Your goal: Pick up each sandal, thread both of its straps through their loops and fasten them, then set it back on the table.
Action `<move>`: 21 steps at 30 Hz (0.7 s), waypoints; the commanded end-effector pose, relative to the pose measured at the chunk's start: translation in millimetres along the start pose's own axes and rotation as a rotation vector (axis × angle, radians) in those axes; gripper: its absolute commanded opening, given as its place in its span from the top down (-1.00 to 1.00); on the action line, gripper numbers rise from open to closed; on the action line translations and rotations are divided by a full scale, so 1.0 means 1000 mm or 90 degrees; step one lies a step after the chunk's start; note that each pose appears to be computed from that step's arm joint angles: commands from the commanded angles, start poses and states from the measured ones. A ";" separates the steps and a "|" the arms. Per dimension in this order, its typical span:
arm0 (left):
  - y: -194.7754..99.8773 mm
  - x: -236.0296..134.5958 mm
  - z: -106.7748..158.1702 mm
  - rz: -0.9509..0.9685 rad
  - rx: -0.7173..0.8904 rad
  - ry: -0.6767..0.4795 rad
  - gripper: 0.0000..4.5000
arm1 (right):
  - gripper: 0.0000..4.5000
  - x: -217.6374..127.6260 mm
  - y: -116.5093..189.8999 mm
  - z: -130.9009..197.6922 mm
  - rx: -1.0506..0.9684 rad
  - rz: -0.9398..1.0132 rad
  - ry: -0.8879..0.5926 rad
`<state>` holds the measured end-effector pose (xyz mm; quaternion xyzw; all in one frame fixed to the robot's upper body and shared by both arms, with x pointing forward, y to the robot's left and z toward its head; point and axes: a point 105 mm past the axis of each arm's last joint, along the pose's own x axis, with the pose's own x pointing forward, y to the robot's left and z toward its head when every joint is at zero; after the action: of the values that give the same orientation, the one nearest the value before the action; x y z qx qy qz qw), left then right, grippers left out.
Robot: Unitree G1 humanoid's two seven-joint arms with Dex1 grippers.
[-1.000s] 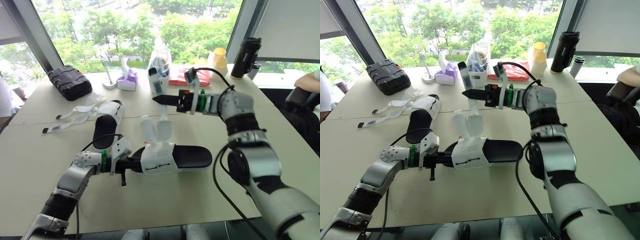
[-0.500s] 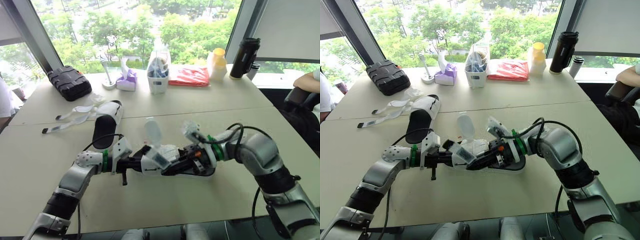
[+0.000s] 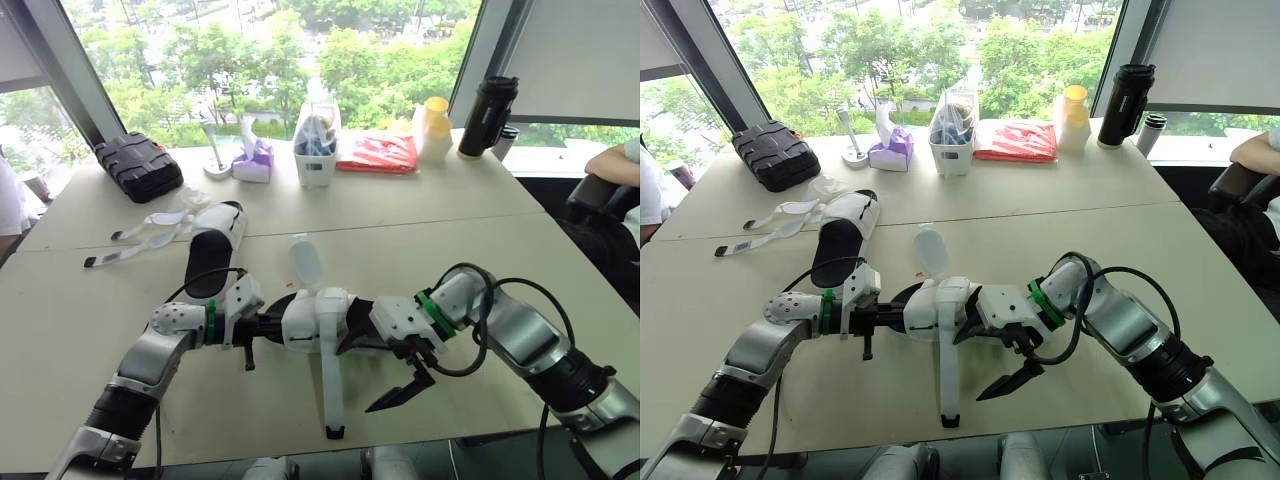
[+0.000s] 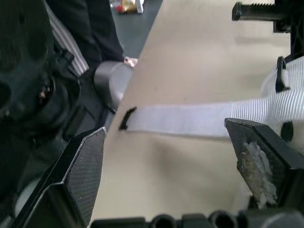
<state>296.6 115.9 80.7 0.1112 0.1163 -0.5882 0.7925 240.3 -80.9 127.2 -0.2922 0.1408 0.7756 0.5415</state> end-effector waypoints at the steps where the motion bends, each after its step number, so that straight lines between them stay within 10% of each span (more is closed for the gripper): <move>1: -0.009 0.004 -0.026 -0.011 -0.047 0.055 1.00 | -0.97 -0.019 -0.009 0.002 0.025 -0.052 -0.004; 14: -0.018 0.006 -0.024 -0.028 -0.032 0.056 1.00 | -0.97 -0.016 0.019 -0.023 0.522 -0.019 -0.103; 21: -0.021 0.012 -0.020 -0.034 -0.029 0.050 1.00 | -0.97 -0.012 0.024 0.001 0.554 0.027 -0.180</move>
<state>291.4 110.3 82.7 0.1177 0.1093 -0.5907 0.7907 222.7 -101.9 113.3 0.0737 0.4172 0.6668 0.6131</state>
